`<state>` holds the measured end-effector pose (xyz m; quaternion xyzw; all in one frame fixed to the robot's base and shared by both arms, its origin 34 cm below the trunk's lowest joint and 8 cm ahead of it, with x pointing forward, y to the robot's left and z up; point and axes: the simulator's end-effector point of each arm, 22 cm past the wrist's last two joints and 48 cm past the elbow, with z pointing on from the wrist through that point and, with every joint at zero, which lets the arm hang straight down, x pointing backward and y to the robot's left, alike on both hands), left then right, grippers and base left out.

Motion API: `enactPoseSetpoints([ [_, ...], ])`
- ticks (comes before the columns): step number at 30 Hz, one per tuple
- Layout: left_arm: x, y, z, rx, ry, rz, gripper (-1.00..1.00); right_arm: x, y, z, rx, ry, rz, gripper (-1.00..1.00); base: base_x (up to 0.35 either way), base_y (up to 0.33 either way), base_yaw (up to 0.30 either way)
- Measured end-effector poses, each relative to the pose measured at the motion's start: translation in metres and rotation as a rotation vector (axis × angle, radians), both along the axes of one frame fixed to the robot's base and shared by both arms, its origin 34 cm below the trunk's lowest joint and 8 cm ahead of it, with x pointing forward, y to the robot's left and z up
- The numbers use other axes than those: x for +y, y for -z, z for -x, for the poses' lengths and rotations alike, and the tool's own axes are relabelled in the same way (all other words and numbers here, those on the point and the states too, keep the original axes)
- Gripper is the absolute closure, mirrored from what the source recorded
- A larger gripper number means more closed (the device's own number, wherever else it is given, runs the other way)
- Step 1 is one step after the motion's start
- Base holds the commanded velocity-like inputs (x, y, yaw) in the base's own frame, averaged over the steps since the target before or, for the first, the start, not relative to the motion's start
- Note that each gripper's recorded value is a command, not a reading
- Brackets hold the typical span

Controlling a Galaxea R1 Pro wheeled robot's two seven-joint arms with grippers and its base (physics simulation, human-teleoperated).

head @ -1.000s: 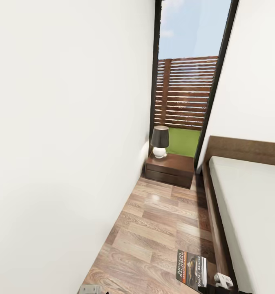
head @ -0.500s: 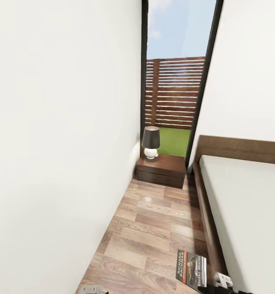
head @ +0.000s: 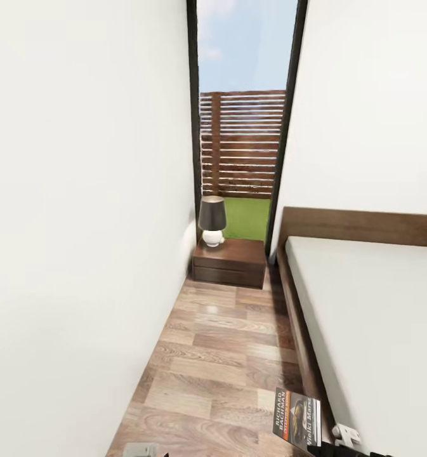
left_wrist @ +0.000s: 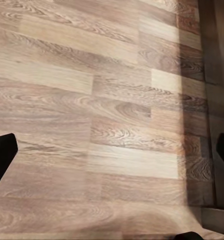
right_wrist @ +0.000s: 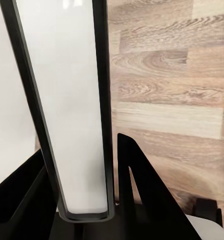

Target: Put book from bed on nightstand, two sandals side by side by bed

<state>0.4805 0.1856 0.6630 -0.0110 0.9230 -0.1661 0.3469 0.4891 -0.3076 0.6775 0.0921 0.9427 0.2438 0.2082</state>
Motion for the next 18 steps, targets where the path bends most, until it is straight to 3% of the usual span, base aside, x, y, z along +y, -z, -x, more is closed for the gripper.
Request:
enactPoseSetpoints([
  [9,0.0,-0.0001,0.0,0.0,0.0,0.0,-1.0,0.0,0.0,0.0001,0.0,0.0,0.0,1.0,0.123,0.202,-0.251],
  [15,0.0,-0.0001,-0.0002,-0.001,0.0,0.0,-1.0,0.0001,0.0,0.0,0.0,0.0,0.0,1.0,0.011,0.028,-0.227],
  [18,0.0001,-0.0002,-0.0003,-0.002,0.0,0.0,-1.0,0.0001,0.0,0.0,0.0,0.0,-0.001,1.0,0.001,0.002,-0.053],
])
